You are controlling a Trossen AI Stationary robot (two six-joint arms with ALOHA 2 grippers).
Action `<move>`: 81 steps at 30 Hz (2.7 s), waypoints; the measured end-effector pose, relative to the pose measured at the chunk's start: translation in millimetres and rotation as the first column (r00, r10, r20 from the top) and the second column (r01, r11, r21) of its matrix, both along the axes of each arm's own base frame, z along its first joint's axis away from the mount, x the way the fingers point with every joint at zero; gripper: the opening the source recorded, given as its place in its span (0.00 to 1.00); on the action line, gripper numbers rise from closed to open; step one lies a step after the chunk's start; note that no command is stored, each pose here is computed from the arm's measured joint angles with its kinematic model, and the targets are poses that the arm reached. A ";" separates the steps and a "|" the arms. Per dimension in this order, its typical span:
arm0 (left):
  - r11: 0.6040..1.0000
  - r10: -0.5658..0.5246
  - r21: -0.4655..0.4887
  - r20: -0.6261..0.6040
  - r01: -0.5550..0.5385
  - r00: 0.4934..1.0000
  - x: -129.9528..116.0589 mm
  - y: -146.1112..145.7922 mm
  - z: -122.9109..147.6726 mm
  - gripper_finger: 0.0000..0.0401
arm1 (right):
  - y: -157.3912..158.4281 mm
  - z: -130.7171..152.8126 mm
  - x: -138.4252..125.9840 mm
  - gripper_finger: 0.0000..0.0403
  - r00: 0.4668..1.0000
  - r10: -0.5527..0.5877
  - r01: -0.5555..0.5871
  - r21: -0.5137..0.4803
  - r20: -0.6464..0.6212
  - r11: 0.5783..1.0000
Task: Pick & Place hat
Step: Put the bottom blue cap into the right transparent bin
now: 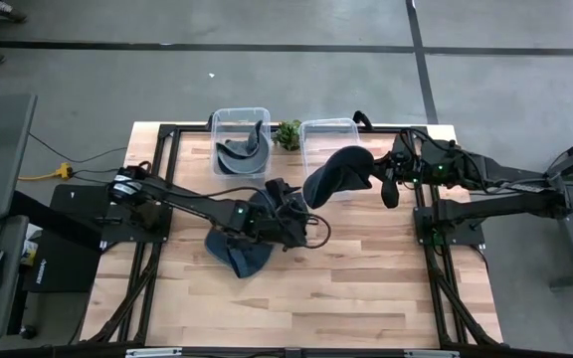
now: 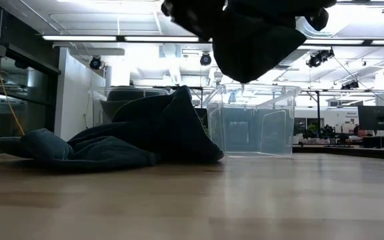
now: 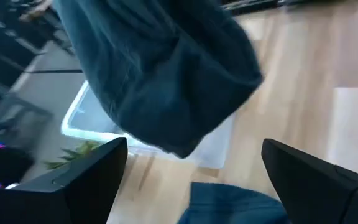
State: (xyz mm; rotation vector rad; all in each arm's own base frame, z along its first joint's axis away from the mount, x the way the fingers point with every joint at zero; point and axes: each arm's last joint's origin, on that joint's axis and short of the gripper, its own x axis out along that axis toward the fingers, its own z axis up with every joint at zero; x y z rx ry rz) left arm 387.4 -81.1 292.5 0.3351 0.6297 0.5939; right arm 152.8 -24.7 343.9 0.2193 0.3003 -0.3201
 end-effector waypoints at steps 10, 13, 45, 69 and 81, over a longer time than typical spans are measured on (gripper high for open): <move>0.990 0.095 0.098 0.058 -0.100 0.994 5.5 1.2 -2.0 0.92 | -0.1 1.4 0.6 0.01 1.000 0.001 -0.001 -0.006 0.014 1.000; 0.990 0.101 0.093 0.098 -0.110 0.990 6.4 1.1 3.5 0.92 | 0.0 1.4 0.7 0.02 1.000 0.001 -0.001 -0.005 0.014 1.000; 0.970 0.134 0.178 0.168 -0.164 0.977 11.6 1.1 13.8 0.03 | 0.1 1.4 0.6 0.01 1.000 0.008 -0.008 -0.005 0.015 1.000; 0.974 0.170 0.106 0.240 -0.200 0.956 12.0 1.3 14.6 0.00 | 0.1 1.5 -1.3 0.15 1.000 0.016 -0.016 -0.064 -0.005 0.998; 0.980 0.182 0.015 0.361 -0.200 0.915 16.3 0.0 22.5 0.00 | 2.2 13.2 -23.9 0.40 0.998 0.024 -0.013 -0.205 0.049 0.979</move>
